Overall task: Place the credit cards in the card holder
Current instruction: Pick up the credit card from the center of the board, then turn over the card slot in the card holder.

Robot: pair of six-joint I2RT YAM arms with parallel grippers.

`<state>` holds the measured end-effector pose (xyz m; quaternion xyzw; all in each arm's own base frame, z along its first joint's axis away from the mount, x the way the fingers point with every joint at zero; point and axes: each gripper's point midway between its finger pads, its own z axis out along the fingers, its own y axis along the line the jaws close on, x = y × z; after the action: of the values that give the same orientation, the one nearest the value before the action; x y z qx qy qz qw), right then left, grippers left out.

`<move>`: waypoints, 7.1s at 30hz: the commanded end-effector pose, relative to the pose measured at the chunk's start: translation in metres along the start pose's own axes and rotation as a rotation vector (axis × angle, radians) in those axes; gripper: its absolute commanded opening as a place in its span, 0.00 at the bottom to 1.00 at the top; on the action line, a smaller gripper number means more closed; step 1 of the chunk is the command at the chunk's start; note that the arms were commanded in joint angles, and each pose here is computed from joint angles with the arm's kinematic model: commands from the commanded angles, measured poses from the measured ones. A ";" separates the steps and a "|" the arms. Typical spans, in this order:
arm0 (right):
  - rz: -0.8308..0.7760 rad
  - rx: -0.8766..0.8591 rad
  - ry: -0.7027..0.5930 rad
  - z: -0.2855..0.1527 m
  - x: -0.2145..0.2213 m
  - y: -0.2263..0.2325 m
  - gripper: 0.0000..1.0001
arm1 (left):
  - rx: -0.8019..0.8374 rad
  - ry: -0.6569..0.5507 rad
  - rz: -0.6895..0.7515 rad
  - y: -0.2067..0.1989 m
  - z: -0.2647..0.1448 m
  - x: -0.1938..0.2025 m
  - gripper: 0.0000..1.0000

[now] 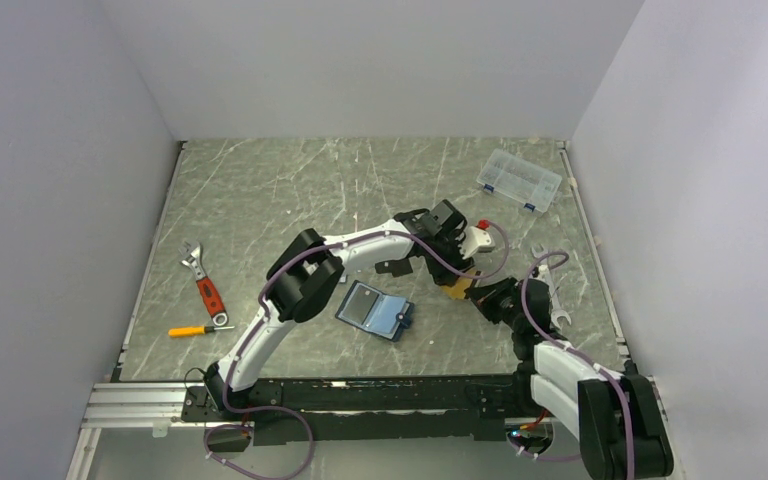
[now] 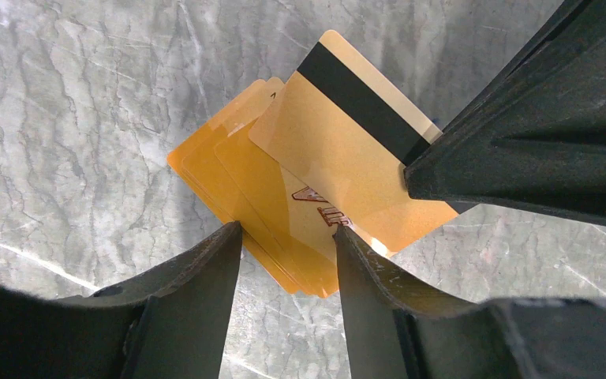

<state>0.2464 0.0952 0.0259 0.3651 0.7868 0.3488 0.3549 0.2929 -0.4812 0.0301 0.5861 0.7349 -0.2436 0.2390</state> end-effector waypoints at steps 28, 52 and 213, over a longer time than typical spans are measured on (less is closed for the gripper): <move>-0.480 -0.693 0.132 -0.063 0.006 0.195 0.00 | 0.494 -0.399 -0.600 0.010 -0.219 -0.037 0.99; -0.468 -0.786 0.159 -0.033 0.046 0.269 0.00 | 0.603 -0.623 -0.673 0.017 -0.279 -0.029 0.35; -0.481 -0.252 0.809 -0.083 0.152 0.061 0.00 | 0.037 0.009 -0.598 0.003 -0.153 0.152 0.26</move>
<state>0.1269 0.2258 0.0683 -0.0295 0.8799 0.4550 0.1333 0.2492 -0.2620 0.0318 0.3336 0.8838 -0.3064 0.1169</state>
